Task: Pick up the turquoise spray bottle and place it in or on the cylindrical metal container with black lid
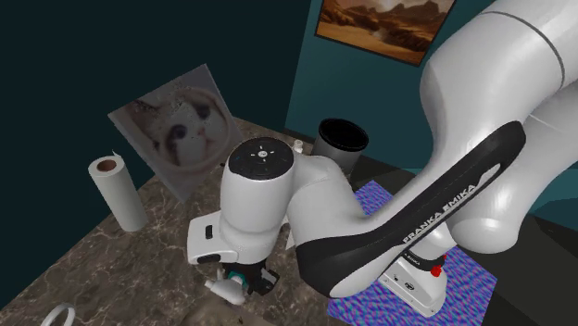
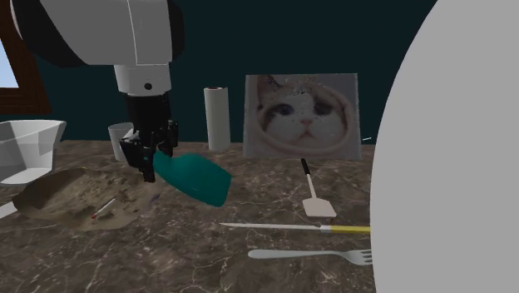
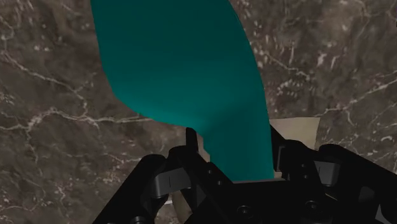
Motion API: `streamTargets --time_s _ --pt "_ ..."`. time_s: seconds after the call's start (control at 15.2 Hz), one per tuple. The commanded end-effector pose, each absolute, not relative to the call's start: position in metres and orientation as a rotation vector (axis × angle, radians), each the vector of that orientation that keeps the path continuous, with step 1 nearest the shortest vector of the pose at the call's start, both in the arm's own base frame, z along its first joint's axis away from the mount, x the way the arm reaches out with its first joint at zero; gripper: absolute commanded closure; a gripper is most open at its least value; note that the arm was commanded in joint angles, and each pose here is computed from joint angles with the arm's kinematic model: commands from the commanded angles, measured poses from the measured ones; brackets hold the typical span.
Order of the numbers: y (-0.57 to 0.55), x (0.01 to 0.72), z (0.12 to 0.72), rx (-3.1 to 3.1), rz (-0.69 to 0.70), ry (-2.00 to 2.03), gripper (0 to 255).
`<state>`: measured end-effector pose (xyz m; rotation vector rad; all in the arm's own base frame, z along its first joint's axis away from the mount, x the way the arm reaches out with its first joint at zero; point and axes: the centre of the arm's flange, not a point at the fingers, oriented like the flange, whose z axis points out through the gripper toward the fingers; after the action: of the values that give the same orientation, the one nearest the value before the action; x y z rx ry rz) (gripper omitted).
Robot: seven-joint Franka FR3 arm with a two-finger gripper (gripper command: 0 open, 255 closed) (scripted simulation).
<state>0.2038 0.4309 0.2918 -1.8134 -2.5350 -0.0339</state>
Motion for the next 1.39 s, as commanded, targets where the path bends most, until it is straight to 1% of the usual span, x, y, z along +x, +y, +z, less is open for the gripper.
streamTargets --time_s 0.0,1.32 --pt "0.430 0.204 0.302 -1.813 -0.033 -2.535 255" --pt "0.430 0.204 0.408 -1.813 -0.033 -2.535 255"
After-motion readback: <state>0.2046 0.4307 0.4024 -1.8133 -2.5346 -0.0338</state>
